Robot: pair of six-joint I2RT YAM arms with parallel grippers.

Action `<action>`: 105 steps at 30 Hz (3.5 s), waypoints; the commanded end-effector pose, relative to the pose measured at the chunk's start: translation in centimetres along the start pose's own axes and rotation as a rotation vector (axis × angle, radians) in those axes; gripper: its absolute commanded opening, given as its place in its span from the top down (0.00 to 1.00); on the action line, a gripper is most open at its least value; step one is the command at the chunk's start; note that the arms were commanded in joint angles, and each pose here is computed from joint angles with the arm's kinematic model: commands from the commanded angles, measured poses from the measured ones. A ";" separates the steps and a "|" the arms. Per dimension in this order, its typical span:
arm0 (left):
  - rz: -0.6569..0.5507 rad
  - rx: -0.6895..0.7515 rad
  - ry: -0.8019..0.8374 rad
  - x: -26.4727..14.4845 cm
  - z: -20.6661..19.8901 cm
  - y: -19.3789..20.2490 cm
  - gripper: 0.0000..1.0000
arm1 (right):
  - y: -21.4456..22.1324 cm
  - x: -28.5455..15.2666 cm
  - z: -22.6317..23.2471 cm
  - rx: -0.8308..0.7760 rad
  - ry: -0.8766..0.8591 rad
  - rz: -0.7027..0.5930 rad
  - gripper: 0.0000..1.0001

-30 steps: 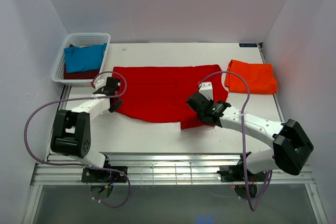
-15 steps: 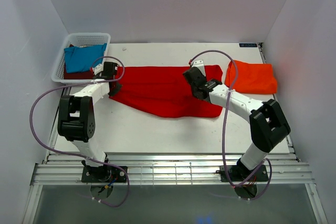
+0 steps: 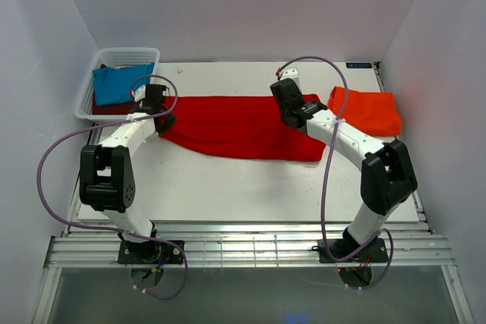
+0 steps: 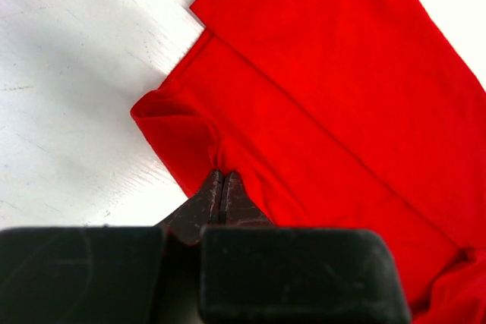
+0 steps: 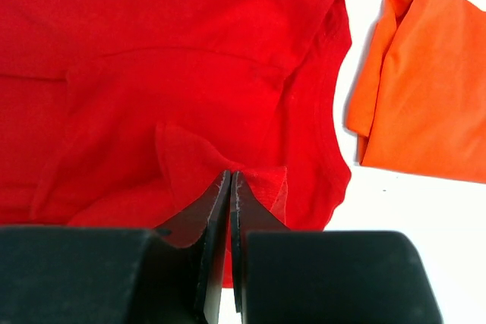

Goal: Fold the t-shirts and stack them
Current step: Fold the tshirt

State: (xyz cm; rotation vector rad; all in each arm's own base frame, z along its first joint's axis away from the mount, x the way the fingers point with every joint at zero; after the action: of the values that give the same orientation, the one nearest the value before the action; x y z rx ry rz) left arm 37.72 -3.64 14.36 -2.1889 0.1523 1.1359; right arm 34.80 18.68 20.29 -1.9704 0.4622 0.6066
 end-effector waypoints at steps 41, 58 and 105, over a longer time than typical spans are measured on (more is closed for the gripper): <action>-0.070 -0.107 0.143 -11.0 5.3 0.5 1.00 | -3.7 0.7 -2.9 0.044 0.042 -0.078 0.92; -0.048 -0.071 0.166 -4.2 2.9 1.2 1.00 | -5.1 2.9 -4.8 0.083 0.097 -0.079 0.92; -0.226 -0.112 -0.053 1.9 1.1 -3.0 0.23 | -1.0 9.8 -6.0 0.032 0.173 0.098 0.92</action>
State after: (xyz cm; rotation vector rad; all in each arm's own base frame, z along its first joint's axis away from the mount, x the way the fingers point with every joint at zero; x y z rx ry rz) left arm 38.07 -0.98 11.63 -2.2008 -0.1155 1.1498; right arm 43.32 13.60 15.00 -1.9852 0.7025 0.5914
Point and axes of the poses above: each gripper's point midway between its finger pads, its own x axis out along the fingers, its own z axis along the line the jaws close on, y = z × x, the point moved 7 cm from there along -x, back along the fingers, and after that the axes turned 13 degrees about -x, right-handed, at the moved point
